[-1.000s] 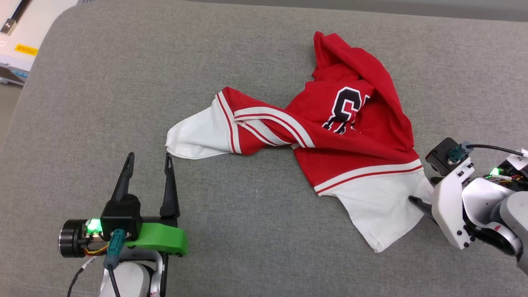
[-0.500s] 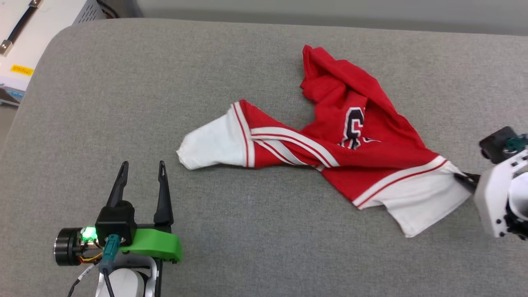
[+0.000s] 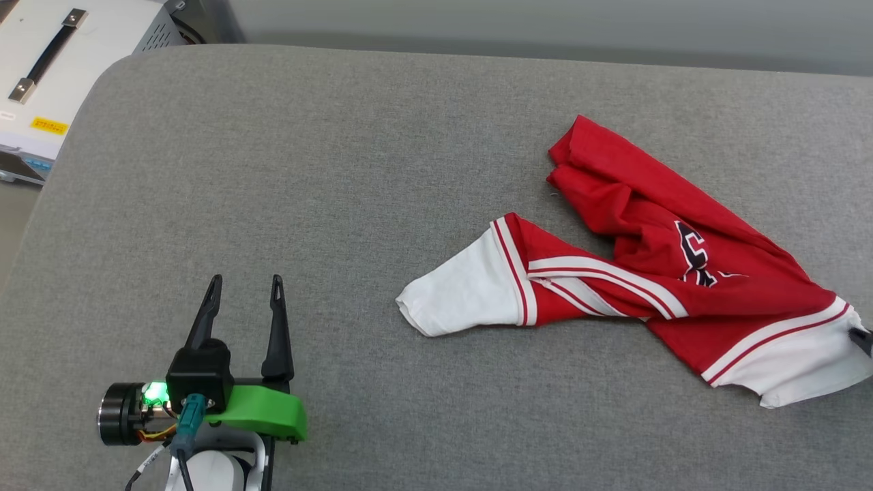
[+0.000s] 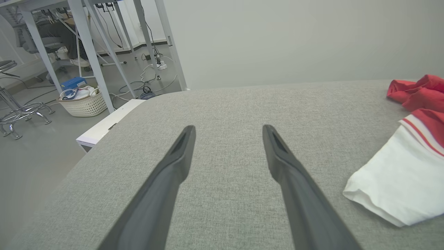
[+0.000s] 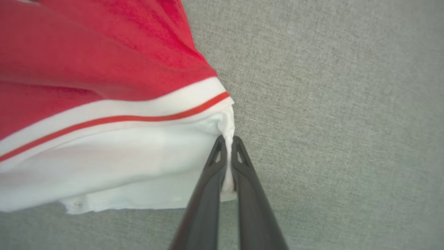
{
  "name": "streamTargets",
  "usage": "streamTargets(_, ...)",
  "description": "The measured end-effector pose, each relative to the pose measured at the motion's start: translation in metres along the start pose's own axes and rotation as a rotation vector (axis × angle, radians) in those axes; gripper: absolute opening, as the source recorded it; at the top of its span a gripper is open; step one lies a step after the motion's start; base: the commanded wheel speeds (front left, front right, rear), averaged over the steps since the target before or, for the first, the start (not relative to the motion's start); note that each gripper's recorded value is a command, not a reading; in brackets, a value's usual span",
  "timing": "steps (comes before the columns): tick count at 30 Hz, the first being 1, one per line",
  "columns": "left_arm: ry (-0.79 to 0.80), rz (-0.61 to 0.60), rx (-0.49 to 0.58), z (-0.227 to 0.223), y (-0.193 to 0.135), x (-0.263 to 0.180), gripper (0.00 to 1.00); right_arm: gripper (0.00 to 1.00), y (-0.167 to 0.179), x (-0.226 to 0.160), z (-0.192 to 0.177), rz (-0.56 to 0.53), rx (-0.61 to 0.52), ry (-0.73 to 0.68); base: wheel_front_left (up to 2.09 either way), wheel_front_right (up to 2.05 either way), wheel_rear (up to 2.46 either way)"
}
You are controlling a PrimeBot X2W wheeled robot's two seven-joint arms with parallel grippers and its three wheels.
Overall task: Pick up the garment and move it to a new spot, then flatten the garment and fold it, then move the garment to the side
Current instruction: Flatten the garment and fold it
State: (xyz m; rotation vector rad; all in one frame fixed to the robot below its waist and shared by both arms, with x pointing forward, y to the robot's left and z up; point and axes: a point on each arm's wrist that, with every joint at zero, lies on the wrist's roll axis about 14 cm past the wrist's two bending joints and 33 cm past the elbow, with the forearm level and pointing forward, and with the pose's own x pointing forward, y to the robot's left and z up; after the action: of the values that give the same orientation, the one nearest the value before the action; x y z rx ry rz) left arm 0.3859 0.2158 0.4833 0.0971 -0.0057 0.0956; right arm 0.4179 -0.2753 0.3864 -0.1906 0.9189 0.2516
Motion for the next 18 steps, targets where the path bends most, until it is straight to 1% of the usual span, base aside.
streamTargets(1, 0.000, 0.003, -0.001, 0.000, 0.000, -0.001, 1.00, 1.00, 0.004, 0.001, 0.003, 0.007, 0.009, -0.024, 0.00, 0.00, 0.00)
streamTargets(5, 0.006, 0.004, -0.002, -0.001, 0.001, -0.007, 1.00, 1.00, 0.002, -0.009, 0.035, -0.021, -0.020, -0.196, 0.00, 0.00, 0.00)
streamTargets(10, -0.014, -0.011, -0.006, 0.005, -0.004, -0.009, 1.00, 1.00, 0.000, -0.050, 0.092, -0.042, -0.046, -0.457, 0.00, 0.00, 0.00)
streamTargets(12, -0.021, -0.022, -0.006, 0.007, -0.007, -0.010, 1.00, 1.00, 0.006, -0.066, 0.103, -0.032, -0.063, -0.517, 0.00, 0.00, 0.00)
streamTargets(15, -0.035, -0.036, -0.004, 0.012, -0.011, -0.009, 1.00, 1.00, 0.026, -0.083, 0.103, 0.013, -0.093, -0.523, 0.00, 0.00, 0.00)
streamTargets(18, -0.049, -0.047, -0.009, 0.016, -0.015, -0.008, 1.00, 1.00, 0.047, -0.090, 0.080, 0.065, -0.119, -0.421, 0.00, 0.00, 0.00)
